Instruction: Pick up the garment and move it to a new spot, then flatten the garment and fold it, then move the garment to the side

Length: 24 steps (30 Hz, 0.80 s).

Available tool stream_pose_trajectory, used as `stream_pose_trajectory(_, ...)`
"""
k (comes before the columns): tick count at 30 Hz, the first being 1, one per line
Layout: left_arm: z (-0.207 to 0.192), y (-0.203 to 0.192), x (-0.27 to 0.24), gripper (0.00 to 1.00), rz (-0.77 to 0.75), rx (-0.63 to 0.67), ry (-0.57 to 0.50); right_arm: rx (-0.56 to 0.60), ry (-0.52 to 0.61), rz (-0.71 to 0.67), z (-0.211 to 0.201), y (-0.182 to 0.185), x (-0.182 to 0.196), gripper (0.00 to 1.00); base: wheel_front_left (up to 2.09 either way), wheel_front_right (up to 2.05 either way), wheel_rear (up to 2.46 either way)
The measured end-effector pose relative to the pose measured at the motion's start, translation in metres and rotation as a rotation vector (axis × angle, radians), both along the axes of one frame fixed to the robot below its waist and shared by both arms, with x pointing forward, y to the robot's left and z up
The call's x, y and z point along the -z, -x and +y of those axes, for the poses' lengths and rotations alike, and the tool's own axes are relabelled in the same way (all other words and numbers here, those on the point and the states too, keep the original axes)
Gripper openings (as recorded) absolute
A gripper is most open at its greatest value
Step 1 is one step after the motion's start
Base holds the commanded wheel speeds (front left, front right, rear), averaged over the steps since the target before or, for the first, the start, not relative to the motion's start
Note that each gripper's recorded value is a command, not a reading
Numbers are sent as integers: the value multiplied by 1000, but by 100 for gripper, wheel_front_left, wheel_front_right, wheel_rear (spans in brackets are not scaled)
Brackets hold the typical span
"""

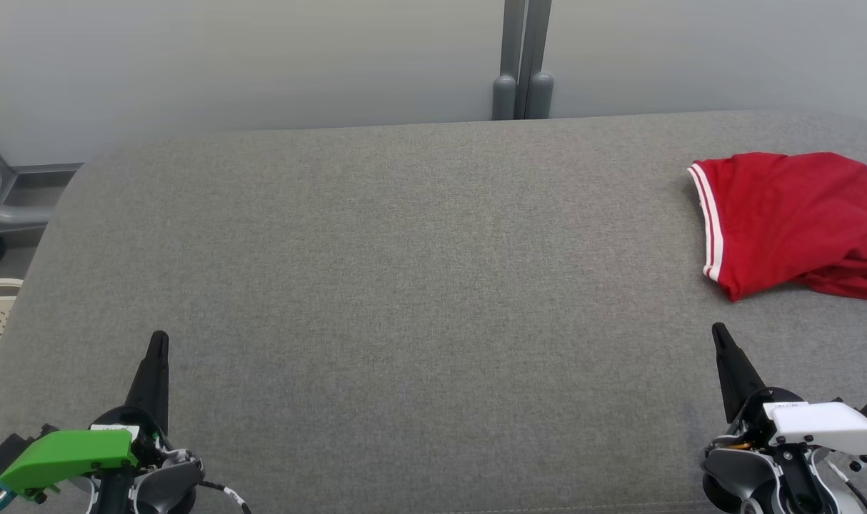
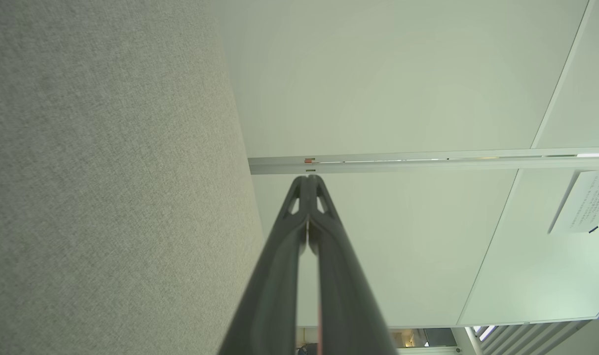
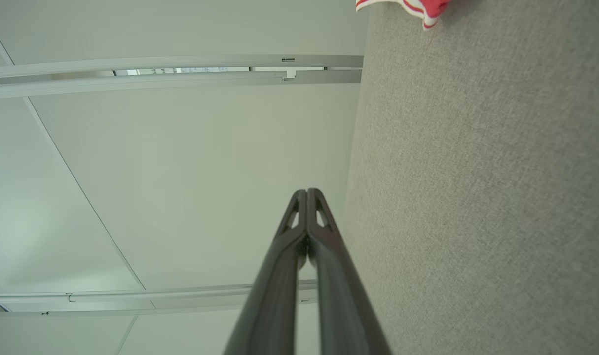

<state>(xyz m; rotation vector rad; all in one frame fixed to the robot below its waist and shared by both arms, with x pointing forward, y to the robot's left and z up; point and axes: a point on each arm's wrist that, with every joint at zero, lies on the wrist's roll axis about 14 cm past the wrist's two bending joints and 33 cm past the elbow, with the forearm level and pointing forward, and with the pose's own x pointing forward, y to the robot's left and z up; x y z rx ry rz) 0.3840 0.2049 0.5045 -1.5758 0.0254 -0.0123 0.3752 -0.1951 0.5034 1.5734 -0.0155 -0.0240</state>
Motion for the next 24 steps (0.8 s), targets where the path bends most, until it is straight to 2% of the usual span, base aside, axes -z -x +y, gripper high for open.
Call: stream_pose_trajectory(24,0,0,0,0,0,0,0,0,0,0,0,0,0,0,0,0,0)
